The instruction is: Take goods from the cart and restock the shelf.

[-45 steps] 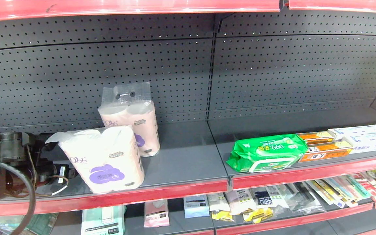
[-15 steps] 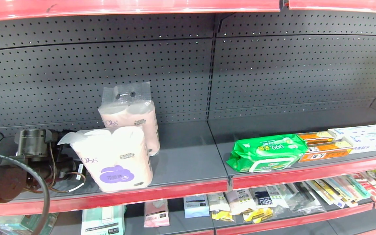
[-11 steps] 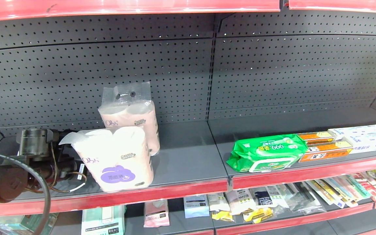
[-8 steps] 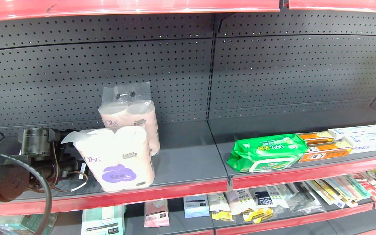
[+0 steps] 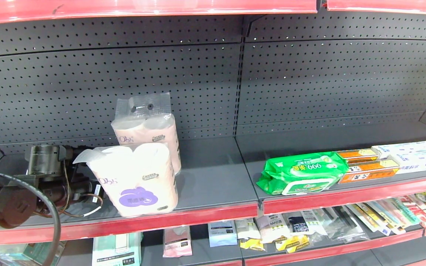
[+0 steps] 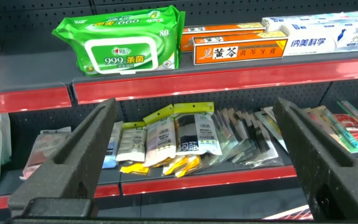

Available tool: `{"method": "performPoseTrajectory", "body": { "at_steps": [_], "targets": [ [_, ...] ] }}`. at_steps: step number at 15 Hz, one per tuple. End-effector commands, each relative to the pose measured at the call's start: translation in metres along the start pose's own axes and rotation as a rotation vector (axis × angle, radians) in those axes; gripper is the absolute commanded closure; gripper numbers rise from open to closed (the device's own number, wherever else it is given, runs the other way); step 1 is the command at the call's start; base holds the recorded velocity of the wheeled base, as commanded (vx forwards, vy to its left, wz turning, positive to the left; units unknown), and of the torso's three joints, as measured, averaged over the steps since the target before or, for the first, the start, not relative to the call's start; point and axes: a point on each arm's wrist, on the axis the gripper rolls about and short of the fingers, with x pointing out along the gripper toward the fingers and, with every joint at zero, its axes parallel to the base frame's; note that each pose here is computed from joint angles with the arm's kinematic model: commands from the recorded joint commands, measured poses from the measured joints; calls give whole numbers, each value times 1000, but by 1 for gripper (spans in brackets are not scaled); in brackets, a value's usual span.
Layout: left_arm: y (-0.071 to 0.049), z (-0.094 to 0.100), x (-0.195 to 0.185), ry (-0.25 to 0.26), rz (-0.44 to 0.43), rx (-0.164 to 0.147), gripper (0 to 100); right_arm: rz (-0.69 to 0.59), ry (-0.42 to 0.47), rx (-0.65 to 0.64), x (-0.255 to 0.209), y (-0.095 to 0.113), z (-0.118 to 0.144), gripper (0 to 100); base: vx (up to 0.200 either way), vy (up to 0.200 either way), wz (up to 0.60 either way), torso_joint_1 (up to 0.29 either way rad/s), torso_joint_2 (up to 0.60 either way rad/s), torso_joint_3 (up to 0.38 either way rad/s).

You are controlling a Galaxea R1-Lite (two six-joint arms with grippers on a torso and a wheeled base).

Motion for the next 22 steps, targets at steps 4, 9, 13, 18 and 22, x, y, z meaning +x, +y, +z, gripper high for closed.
{"method": "performPoseTrajectory", "body": {
  "at_steps": [4, 9, 13, 18, 22],
  "targets": [
    [0, 0, 0, -1, 0, 0, 0, 0, 1, 0, 0, 0, 0, 0, 0, 0, 0, 0, 0, 0],
    [9, 1, -6, -13, 28, -14, 0, 0, 1, 0, 0, 0, 0, 0, 0, 0, 0, 0, 0, 0],
    [47, 6, -47, -92, 170, -52, 0, 0, 1, 0, 0, 0, 0, 0, 0, 0, 0, 0, 0, 0],
    [43, 5, -175, -260, 362, -155, 0, 0, 0, 0, 0, 0, 0, 0, 0, 0, 0, 0, 0, 0],
    [-21, -69, -283, -480, 222, -94, 0, 0, 0, 0, 0, 0, 0, 0, 0, 0, 0, 0, 0, 0]
  ]
}}
